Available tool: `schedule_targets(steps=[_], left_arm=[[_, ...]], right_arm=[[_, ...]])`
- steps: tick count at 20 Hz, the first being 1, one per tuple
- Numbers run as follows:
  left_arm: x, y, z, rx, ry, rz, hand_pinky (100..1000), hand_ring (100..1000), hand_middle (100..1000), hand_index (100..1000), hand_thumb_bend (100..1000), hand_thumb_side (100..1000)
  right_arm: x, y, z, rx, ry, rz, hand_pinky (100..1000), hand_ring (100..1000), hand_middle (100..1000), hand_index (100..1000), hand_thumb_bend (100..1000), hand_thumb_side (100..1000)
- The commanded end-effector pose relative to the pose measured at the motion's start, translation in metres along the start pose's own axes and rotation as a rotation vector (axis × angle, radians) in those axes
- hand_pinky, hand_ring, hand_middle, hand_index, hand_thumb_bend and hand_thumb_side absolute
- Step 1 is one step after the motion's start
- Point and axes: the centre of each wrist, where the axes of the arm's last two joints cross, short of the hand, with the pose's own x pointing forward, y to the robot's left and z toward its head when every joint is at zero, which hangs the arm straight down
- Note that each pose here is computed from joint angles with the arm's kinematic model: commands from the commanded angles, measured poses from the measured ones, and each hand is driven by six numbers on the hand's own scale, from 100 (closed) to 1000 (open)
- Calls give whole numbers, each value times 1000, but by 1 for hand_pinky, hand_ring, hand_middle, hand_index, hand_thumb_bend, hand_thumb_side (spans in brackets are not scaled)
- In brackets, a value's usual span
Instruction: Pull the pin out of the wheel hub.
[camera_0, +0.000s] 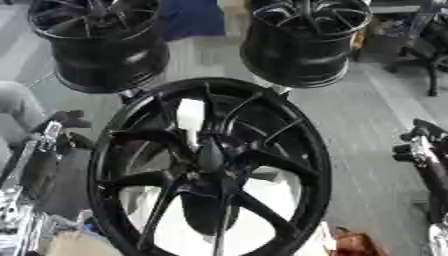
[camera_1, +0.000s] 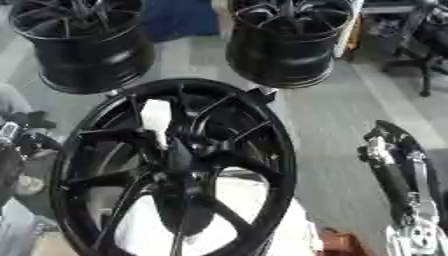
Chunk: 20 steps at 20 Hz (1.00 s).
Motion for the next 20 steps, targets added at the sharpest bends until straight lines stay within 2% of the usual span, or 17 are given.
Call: schedule_targets(steps=[1, 6, 10, 13, 14, 15, 20], left_arm=[[12, 6, -3, 2, -44, -27, 615, 503, 628, 787, 100, 792], [24, 17, -6, 17, -87, -62, 614, 502, 628, 787, 100, 755], [41, 30, -12, 20, -147, -113, 614, 503, 630, 788, 100, 705], [69, 45, -21, -22, -236, -204, 614, 503, 639, 792, 100, 616], [81, 50, -26, -44, -274, -248, 615, 502, 646, 795, 100, 660], [95, 56, -30, -72, -313, -302, 615, 502, 649, 797, 100, 545], [159, 77, -52, -239, -451, -633, 629, 499, 689, 817, 100, 375]], right_arm=[[8, -2, -3, -4, -34, 3, 574, 568, 589, 804, 100, 550], [7, -2, -3, -4, -33, 5, 574, 568, 588, 804, 100, 550], [7, -3, -3, -4, -31, 8, 574, 568, 588, 803, 100, 550], [7, -3, -3, -2, -30, 12, 574, 567, 588, 803, 100, 550], [6, -3, -3, -1, -30, 13, 574, 567, 588, 804, 100, 552], [6, -4, -3, 0, -30, 15, 574, 567, 588, 803, 100, 550], [6, -4, -3, 10, -29, 24, 574, 567, 588, 803, 100, 551]])
